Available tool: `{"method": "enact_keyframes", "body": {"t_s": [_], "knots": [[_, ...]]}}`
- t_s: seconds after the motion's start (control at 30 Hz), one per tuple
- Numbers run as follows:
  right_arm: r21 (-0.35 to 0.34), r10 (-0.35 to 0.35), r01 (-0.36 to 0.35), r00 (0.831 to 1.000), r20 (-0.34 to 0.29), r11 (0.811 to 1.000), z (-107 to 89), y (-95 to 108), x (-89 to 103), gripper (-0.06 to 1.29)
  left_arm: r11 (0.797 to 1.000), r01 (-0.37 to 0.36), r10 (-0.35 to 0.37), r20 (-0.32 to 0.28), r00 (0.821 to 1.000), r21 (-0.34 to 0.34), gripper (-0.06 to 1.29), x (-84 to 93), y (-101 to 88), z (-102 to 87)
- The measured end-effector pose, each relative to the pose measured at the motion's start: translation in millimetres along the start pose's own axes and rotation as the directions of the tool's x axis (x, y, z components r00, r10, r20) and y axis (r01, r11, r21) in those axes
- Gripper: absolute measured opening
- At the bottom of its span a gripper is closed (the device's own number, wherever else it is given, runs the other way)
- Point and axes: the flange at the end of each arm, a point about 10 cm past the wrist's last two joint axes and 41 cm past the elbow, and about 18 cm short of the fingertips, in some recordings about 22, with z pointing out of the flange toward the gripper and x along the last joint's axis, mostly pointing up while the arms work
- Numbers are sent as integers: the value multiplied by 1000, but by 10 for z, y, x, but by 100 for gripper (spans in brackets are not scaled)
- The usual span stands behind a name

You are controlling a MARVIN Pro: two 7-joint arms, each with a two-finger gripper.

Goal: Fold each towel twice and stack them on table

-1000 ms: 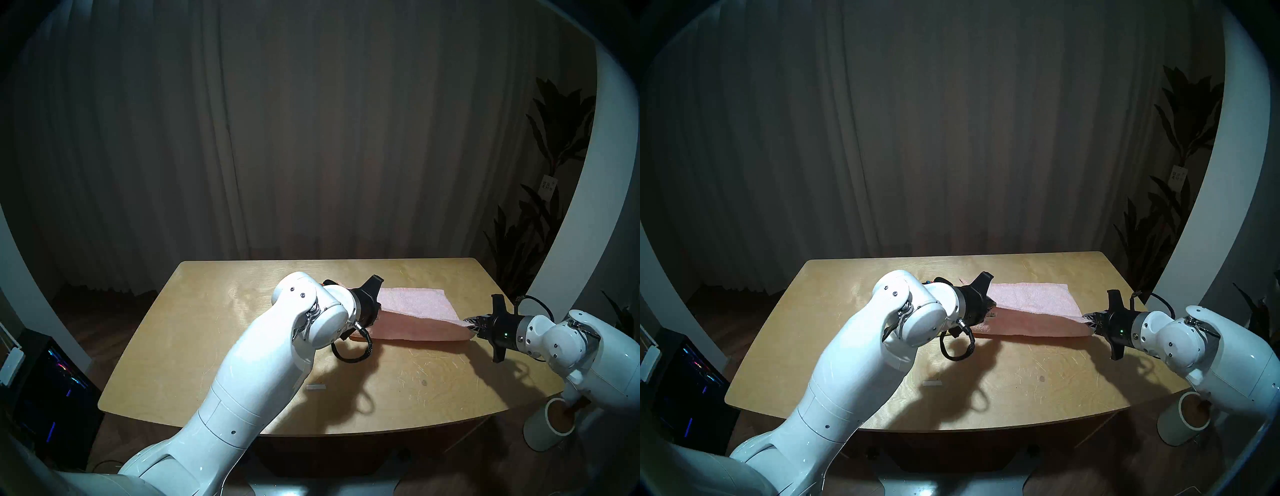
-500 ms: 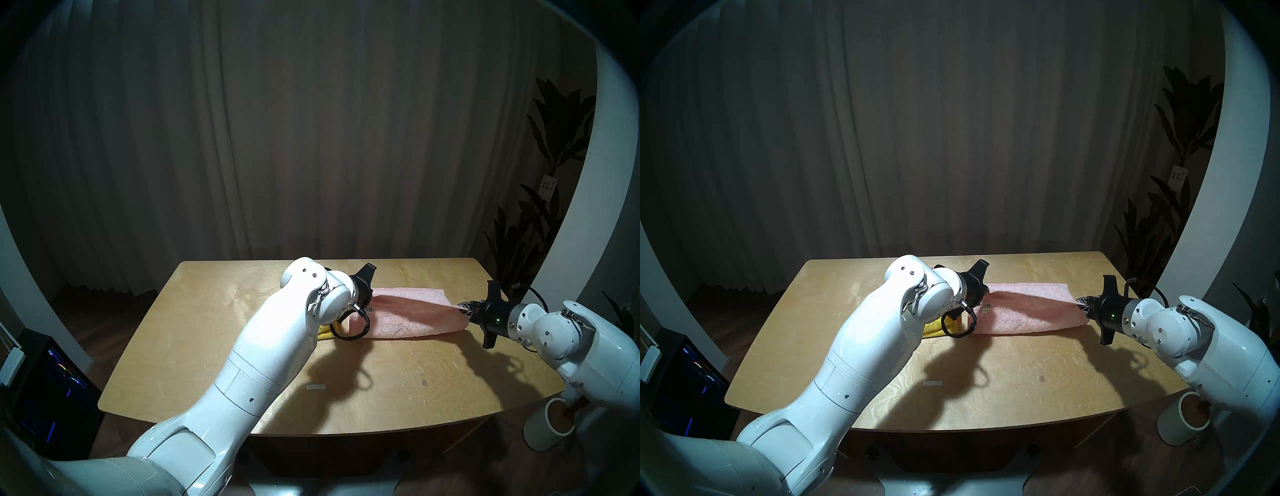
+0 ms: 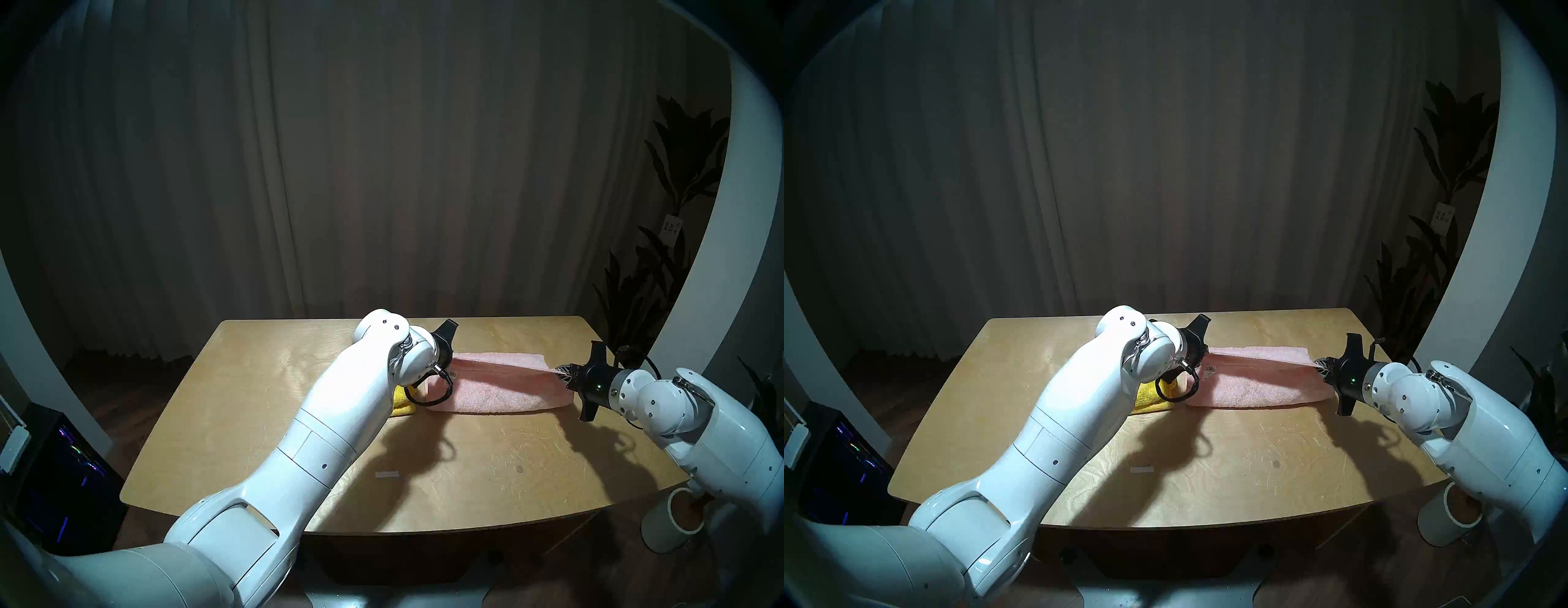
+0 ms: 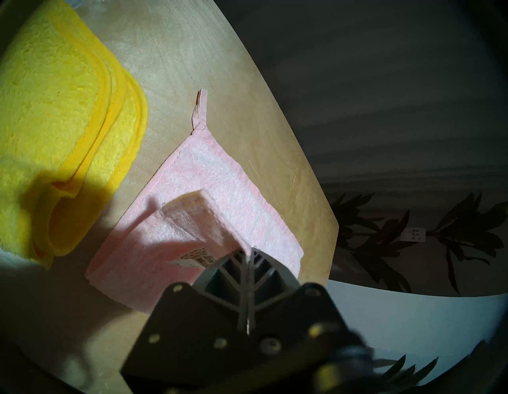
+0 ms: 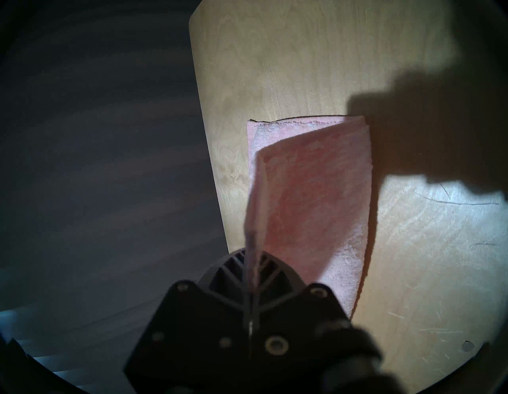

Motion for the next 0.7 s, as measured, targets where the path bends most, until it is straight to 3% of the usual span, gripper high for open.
{"method": "enact_keyframes", "body": {"t_s": [0.7], "knots": [[43,61,-59,998,-33,997,419,-72,-97,-3,999,-4,6,-57,998,40,-3,264,77,228]]}}
